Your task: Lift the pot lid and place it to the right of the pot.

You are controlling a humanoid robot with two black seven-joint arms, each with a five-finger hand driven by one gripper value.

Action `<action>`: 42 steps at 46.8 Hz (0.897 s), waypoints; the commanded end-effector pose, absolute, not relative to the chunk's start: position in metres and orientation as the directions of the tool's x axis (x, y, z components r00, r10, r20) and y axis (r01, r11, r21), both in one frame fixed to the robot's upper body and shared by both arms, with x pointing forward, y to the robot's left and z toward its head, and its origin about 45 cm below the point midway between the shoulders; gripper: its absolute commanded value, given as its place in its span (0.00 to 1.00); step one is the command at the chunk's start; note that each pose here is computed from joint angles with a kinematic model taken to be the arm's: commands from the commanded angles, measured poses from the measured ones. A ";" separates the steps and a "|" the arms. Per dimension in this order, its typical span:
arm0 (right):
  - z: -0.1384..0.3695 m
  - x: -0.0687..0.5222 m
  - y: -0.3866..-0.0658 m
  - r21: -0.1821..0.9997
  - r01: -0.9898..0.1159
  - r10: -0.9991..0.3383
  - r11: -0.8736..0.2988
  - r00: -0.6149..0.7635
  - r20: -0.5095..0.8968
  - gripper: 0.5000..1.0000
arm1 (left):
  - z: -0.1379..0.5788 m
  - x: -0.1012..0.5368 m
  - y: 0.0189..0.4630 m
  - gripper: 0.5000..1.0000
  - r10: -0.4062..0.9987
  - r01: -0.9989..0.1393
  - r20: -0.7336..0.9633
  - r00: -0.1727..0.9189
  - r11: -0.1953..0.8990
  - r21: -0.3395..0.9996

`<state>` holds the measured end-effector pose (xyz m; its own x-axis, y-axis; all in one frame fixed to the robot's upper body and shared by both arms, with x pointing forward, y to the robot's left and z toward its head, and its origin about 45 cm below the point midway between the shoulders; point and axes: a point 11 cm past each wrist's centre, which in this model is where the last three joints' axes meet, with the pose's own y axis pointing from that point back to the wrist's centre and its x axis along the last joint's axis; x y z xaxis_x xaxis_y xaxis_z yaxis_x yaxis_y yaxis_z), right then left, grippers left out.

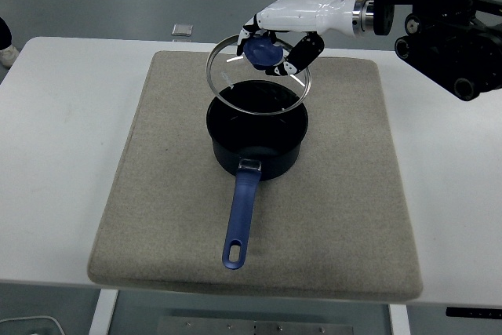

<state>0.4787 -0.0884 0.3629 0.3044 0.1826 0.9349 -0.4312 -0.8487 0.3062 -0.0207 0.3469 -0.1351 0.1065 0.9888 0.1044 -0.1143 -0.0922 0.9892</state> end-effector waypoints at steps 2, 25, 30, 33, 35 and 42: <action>0.365 0.484 -0.095 0.294 -0.455 0.162 -0.840 0.306 0.938 0.00 | -0.135 -0.021 0.347 1.00 0.989 -0.114 0.104 0.107 -0.092 0.989; 0.370 0.510 -0.134 0.242 -0.582 0.049 -0.776 0.327 0.944 0.00 | -0.135 -0.021 0.347 1.00 0.989 -0.114 0.104 0.107 -0.092 0.989; 0.368 0.515 -0.143 0.244 -0.607 0.045 -0.756 0.324 0.945 0.00 | -0.135 -0.021 0.347 1.00 0.989 -0.114 0.104 0.107 -0.092 0.989; 0.368 0.516 -0.147 0.244 -0.616 0.045 -0.749 0.320 0.946 0.00 | -0.135 -0.021 0.347 1.00 0.989 -0.114 0.104 0.107 -0.092 0.989; 0.367 0.517 -0.151 0.246 -0.623 0.044 -0.743 0.320 0.946 0.00 | -0.135 -0.021 0.347 1.00 0.989 -0.114 0.105 0.106 -0.092 0.989; 0.364 0.521 -0.161 0.256 -0.644 0.055 -0.721 0.315 0.948 0.00 | -0.135 -0.021 0.347 1.00 0.989 -0.114 0.104 0.107 -0.092 0.989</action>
